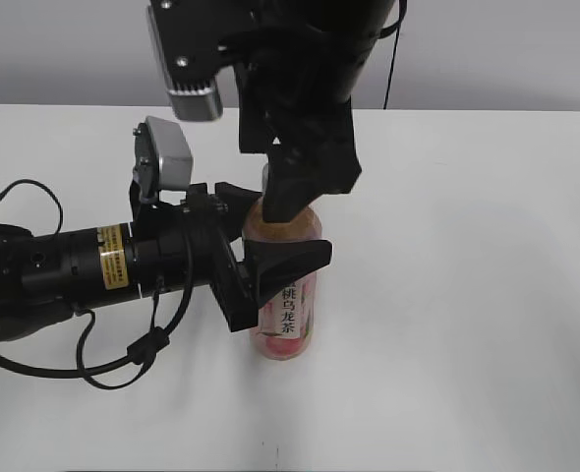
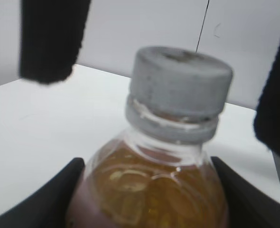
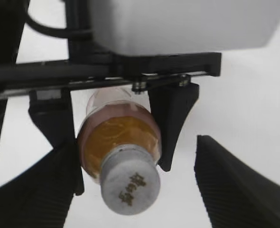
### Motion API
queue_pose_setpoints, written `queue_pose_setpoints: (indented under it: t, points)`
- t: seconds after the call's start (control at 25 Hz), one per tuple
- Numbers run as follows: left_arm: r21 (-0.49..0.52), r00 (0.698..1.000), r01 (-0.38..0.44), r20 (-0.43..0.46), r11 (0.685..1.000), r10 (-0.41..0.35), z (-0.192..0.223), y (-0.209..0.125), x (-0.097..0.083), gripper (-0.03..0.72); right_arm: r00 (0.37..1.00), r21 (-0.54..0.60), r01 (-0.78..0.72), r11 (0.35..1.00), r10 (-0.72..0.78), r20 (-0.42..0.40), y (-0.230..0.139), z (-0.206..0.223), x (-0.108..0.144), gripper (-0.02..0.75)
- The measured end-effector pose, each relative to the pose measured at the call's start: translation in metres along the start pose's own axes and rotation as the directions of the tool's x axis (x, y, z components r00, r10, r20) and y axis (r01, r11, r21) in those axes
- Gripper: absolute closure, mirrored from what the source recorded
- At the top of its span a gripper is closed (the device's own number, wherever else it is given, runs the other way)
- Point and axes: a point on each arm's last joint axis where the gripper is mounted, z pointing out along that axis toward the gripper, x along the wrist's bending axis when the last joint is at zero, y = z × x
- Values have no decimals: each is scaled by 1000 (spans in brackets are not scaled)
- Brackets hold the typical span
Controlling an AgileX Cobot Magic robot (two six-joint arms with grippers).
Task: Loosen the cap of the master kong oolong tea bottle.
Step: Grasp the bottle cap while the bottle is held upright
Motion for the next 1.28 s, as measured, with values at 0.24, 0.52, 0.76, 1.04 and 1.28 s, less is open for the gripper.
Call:
queue_pose_setpoints:
  t: [0.24,0.52,0.76,1.04,1.28]
  points:
    - [0,1000,0,-1,1000,0,0,0,0,225,934,-43,-354,934,355,45,6,-17,-6,164]
    - [-1,1000,1,-2,1000,-1,0,0,0,225,701,-83,-709,701,713,32,8,-28,-5,167]
    - [0,1000,1,-2,1000,-1,0,0,0,225,517,-88,-852,516,856,13,7,-28,-5,170]
    - [0,1000,2,-2,1000,-2,0,0,0,225,400,-78,-913,400,916,15,2,-37,9,172]
    - [0,1000,2,-2,1000,-2,0,0,0,225,350,-49,-935,350,937,13,-1,-29,11,173]
